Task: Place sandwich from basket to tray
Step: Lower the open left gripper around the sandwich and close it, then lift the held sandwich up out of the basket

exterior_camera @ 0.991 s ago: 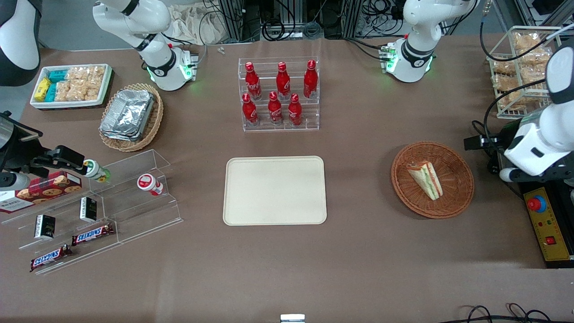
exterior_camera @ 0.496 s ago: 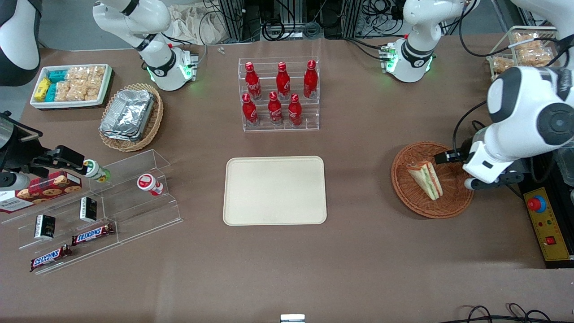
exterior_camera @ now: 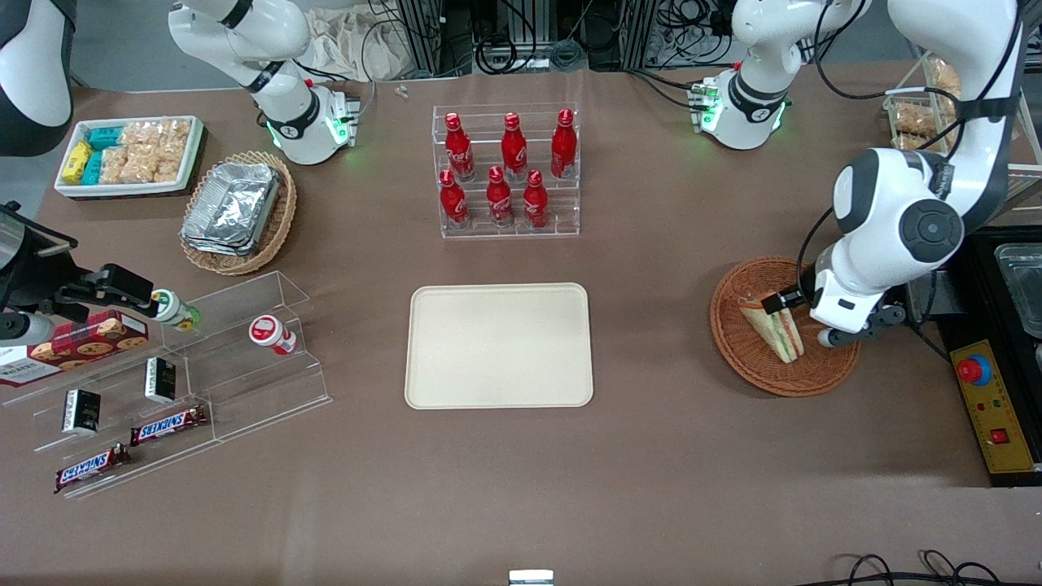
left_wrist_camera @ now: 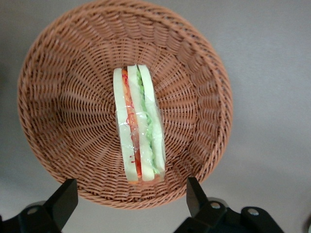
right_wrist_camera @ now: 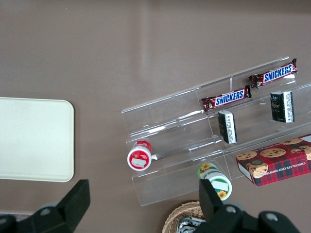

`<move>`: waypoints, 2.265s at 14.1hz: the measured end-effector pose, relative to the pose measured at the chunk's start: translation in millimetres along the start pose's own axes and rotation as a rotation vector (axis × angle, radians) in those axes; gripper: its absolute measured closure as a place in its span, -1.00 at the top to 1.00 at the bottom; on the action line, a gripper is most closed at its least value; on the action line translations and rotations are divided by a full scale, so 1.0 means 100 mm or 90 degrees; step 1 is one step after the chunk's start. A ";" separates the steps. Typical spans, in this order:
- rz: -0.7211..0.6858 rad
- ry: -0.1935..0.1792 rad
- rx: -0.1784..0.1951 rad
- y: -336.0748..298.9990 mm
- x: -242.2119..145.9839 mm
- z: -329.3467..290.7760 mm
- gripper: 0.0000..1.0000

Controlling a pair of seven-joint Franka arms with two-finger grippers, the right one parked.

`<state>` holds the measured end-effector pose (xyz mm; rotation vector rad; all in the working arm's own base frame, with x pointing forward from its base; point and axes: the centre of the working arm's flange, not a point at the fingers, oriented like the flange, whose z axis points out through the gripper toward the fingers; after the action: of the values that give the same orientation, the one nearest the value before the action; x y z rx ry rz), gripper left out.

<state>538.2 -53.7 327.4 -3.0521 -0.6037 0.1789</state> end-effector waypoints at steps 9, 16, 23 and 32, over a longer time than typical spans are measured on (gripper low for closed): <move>-0.046 -0.011 -0.019 -0.04 0.03 0.47 0.89; -0.079 -0.018 -0.022 -0.03 0.04 0.60 0.13; -0.075 -0.030 0.003 0.06 0.04 0.21 -0.74; 0.052 -0.047 0.032 0.67 -0.10 -1.77 -0.78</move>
<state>575.1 -119.8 501.1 -3.0353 -0.4717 0.3045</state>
